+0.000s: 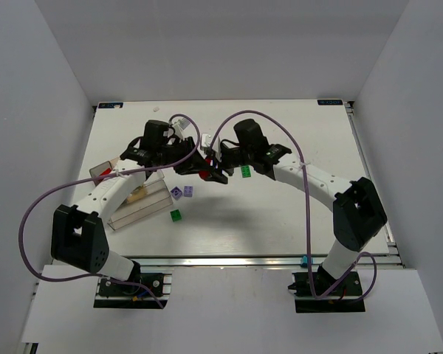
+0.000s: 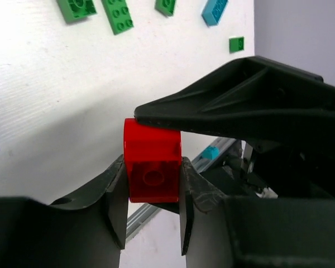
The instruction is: Sort the legos into containers by color
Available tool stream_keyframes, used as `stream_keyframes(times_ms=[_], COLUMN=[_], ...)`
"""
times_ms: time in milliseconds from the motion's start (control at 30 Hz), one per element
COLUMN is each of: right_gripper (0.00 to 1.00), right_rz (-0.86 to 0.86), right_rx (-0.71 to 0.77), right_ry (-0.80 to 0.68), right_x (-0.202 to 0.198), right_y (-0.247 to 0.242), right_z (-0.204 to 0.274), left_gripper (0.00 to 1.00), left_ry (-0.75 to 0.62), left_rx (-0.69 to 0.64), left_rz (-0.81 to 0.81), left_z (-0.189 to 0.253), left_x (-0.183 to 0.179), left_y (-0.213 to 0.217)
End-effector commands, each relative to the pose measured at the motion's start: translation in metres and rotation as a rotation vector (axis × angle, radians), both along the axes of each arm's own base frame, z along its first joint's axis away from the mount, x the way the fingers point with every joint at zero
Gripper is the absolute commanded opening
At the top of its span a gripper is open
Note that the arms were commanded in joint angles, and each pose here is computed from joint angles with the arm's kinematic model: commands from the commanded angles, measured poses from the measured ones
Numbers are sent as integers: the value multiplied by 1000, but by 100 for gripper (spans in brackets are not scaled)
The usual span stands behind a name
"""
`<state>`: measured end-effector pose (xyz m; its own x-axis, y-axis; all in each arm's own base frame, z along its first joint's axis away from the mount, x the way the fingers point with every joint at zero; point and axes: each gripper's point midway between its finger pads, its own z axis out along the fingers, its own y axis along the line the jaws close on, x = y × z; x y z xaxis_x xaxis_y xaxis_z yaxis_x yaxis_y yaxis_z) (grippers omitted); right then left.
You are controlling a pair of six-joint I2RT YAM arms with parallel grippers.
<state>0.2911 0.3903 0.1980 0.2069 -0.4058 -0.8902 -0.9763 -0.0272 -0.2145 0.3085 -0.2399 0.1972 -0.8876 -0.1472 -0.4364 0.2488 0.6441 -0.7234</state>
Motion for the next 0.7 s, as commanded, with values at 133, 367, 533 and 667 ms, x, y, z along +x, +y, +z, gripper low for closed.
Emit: stream_keyframes(times_ms=[133, 367, 533, 667], right_gripper=[33, 81, 86, 78], right_rz=[-24, -121, -207, -294], right_rx=[72, 54, 2, -10], right_ry=[-52, -20, 12, 37], right_x=[5, 17, 25, 33], right_y=[3, -7, -29, -52], right_z=[33, 26, 4, -1], left_gripper=[12, 0, 0, 0], left_ry=[-90, -117, -85, -18], left_rx=[4, 195, 412, 581], left_rz=[30, 322, 609, 826], left_z=[28, 34, 36, 28], left_x=[13, 36, 42, 32], left_y=[-3, 65, 159, 242])
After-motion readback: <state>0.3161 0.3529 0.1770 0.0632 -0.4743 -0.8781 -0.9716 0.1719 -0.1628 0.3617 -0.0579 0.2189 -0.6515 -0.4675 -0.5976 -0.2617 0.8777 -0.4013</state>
